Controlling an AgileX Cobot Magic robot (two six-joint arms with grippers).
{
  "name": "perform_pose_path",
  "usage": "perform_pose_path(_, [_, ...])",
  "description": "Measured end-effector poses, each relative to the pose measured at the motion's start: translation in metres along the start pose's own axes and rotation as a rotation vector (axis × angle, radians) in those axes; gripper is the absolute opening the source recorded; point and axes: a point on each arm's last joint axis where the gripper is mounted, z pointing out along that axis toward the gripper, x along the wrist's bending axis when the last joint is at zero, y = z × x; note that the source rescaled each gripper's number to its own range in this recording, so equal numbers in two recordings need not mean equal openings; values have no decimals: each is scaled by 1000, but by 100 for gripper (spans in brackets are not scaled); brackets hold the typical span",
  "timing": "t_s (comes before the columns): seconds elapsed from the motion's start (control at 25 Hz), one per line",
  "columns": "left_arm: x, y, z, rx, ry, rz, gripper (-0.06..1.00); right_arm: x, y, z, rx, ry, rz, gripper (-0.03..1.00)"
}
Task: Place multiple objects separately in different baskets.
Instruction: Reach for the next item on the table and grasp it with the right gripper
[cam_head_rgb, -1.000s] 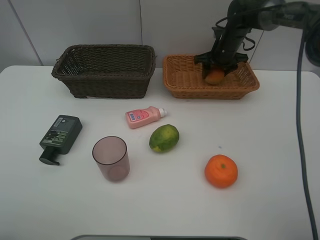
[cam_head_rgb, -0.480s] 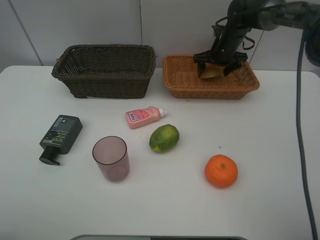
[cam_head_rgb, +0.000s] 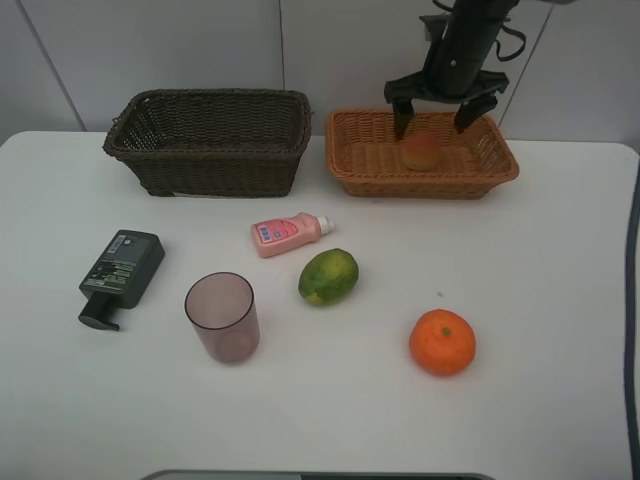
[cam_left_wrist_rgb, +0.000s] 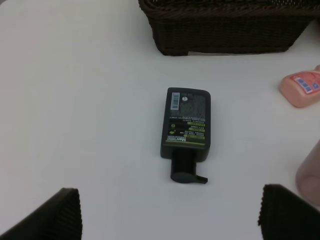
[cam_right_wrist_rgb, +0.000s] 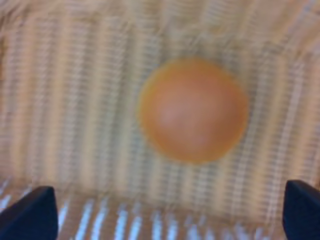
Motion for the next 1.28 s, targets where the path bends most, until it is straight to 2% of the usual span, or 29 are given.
perform_pose_path(0.16, [0, 0, 0, 0, 0, 0, 92, 9, -35, -18, 19, 13, 2, 100])
perform_pose_path(0.4, [0, 0, 0, 0, 0, 0, 92, 19, -103, -56, -35, 38, 40, 100])
perform_pose_path(0.76, [0, 0, 0, 0, 0, 0, 92, 42, -204, -68, 12, 73, 108, 100])
perform_pose_path(1.0, [0, 0, 0, 0, 0, 0, 92, 62, -228, -62, 40, 42, 102, 100])
perform_pose_path(1.28, [0, 0, 0, 0, 0, 0, 92, 82, -239, -62, 29, 59, 88, 100])
